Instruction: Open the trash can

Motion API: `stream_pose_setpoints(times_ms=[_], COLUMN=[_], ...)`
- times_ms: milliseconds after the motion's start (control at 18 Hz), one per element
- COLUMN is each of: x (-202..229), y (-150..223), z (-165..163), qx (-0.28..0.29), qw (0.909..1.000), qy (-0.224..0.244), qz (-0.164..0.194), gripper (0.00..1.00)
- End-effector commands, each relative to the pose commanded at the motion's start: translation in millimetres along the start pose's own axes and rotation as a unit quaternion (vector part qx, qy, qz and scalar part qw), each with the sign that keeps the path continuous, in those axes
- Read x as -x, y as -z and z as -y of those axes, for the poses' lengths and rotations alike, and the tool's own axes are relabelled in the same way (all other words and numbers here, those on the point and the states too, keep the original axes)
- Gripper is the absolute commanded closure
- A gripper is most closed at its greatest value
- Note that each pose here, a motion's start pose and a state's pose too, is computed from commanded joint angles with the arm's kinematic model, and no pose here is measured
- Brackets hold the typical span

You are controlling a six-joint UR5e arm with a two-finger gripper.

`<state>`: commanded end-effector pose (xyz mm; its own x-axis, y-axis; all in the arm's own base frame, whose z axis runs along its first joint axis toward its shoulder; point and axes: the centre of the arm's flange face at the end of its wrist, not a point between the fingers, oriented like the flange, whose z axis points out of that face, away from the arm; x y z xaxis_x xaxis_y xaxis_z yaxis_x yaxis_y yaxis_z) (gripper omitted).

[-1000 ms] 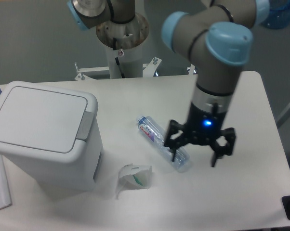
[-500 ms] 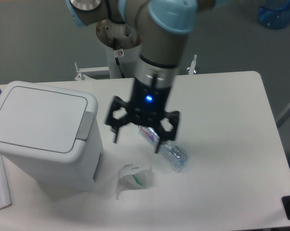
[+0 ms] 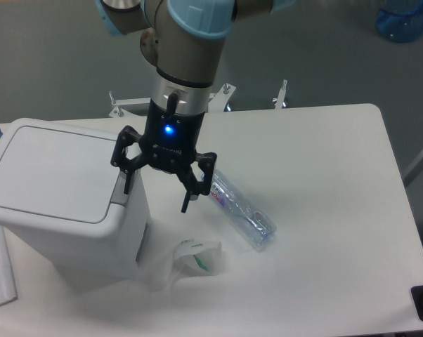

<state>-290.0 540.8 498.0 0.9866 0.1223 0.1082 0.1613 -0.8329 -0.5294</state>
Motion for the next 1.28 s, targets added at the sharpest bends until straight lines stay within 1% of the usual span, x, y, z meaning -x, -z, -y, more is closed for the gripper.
stream_pose_setpoints(times_ms=[444, 1278], x=[-2.8, -2.3], y=[-9.7, -10.7], z=[-13.2, -14.2], qx=[-0.003, -0.003], qw=[1.0, 1.0], qy=[-0.003, -0.002], qz=[0.002, 0.006], gripper=[0.0, 0.0])
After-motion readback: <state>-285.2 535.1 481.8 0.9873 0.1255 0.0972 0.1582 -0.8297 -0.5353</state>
